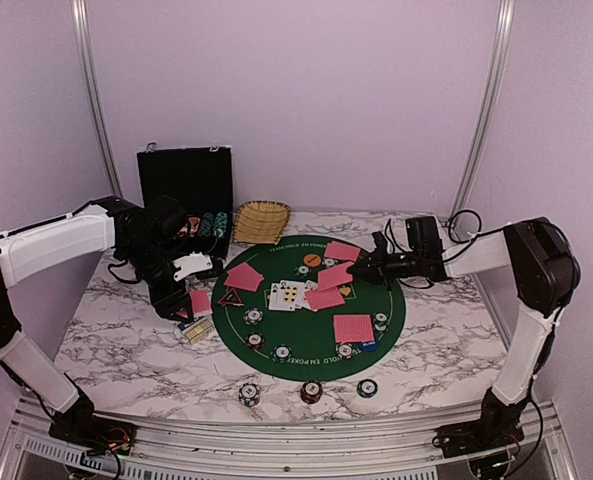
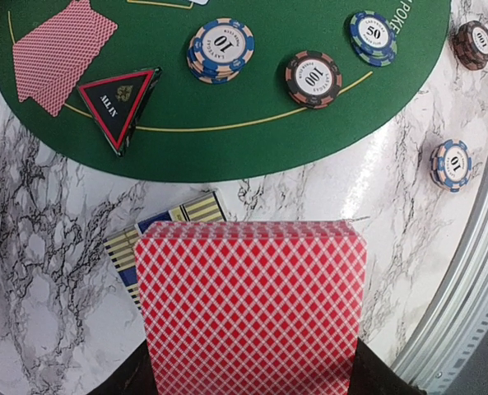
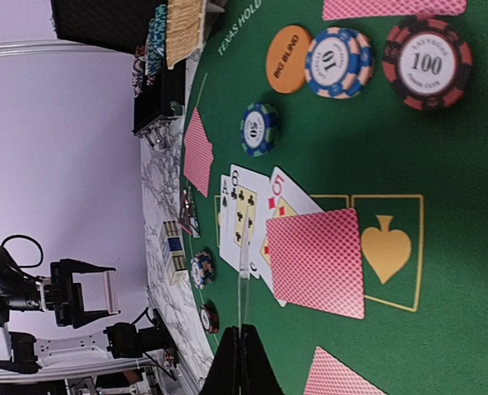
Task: Distribute texas hold em gaming equipment
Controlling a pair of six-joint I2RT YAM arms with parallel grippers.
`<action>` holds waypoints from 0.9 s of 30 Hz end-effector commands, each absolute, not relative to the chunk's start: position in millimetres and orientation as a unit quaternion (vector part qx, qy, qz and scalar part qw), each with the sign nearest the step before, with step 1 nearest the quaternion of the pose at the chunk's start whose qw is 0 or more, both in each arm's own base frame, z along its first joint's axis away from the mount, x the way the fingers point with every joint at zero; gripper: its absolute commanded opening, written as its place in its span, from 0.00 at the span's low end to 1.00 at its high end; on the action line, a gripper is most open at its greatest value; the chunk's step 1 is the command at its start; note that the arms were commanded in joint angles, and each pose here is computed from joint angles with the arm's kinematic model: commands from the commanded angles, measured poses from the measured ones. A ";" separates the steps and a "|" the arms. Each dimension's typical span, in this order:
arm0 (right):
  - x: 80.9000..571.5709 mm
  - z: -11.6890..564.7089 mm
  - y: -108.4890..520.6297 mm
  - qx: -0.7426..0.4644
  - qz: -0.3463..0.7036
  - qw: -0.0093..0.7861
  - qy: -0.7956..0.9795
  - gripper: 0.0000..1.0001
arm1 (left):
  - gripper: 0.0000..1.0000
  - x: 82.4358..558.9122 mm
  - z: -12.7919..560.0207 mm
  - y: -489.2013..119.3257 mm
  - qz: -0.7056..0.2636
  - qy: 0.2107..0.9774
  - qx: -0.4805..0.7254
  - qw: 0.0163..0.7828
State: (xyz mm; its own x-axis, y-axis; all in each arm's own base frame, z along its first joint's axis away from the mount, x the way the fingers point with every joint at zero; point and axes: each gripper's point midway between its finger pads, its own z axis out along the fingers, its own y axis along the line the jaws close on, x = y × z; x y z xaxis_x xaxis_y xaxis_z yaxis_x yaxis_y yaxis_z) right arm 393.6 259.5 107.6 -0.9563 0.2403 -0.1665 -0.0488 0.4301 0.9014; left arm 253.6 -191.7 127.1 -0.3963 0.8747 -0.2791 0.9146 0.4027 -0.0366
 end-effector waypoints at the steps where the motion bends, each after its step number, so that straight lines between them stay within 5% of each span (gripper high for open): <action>1: 397.2 82.1 243.9 0.042 0.475 0.141 0.867 0.00 | 0.00 253.7 130.0 -189.0 -0.095 0.831 0.533 0.128; 15: 409.5 42.6 226.9 0.037 0.384 0.136 0.913 0.01 | 0.00 257.8 88.5 -160.6 -0.072 0.845 0.518 0.108; 27: 408.0 67.2 223.3 0.023 0.370 0.165 0.914 0.50 | 0.00 270.2 70.9 -108.1 -0.038 0.881 0.457 0.113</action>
State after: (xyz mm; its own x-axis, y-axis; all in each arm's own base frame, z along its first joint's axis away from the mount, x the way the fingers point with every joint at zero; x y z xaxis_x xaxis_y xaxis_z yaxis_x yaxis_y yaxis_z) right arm 400.0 223.9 40.6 -0.9622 0.1679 -0.2145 -0.0311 0.7146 0.6989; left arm 255.0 -120.0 62.6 -0.5426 0.8188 -0.1878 0.8356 0.5490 -0.0205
